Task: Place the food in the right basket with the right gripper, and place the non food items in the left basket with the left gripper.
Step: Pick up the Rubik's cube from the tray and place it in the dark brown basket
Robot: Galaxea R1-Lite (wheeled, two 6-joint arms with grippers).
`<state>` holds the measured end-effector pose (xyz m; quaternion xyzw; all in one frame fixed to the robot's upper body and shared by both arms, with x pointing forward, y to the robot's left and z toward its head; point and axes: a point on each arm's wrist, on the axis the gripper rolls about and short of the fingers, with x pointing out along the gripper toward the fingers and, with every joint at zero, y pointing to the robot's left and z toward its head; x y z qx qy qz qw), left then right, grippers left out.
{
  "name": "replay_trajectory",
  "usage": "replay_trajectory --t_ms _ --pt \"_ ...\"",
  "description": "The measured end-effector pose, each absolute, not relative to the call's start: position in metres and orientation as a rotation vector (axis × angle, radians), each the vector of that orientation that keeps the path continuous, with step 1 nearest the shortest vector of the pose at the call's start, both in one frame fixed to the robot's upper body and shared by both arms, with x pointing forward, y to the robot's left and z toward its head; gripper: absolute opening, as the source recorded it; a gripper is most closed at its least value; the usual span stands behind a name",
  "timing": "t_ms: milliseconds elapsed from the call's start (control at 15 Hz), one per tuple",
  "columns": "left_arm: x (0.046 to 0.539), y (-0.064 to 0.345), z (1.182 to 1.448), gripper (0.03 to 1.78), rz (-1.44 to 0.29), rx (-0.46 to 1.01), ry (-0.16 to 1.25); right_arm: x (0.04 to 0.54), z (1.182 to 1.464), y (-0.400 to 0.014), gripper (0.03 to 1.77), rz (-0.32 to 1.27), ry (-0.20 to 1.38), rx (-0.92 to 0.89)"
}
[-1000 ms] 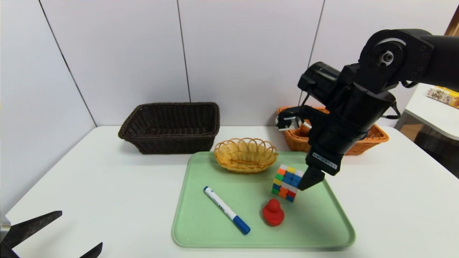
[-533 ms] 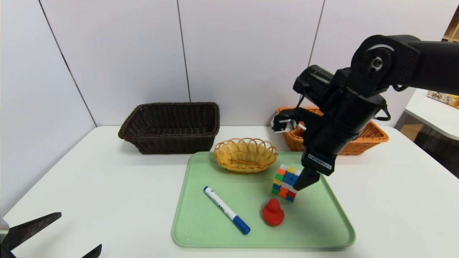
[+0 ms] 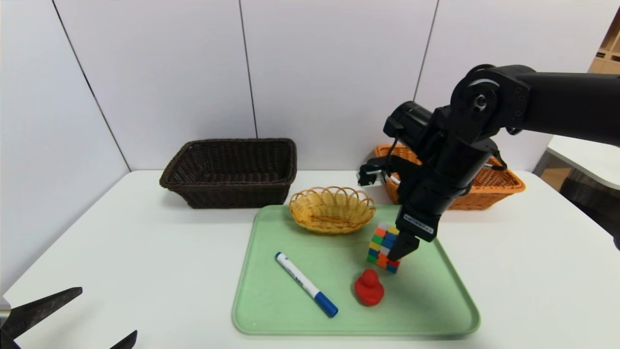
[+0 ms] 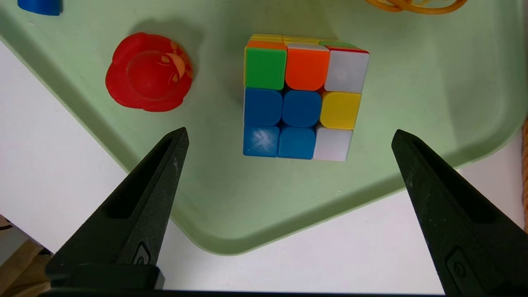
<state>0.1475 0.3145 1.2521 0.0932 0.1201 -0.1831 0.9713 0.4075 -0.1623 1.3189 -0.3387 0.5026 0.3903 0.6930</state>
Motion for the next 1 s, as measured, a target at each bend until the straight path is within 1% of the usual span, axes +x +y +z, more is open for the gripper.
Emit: replay_trajectory --t_ms 467,1000 --pt "0.147 0.315 1.251 1.69 -0.370 0.188 0.247 0.416 1.300 -0.157 1.70 0.880 1.176 -0.760" --pt "0.148 0.314 1.252 1.69 -0.373 0.189 0.248 0.423 1.285 -0.155 1.70 0.884 1.218 -0.765"
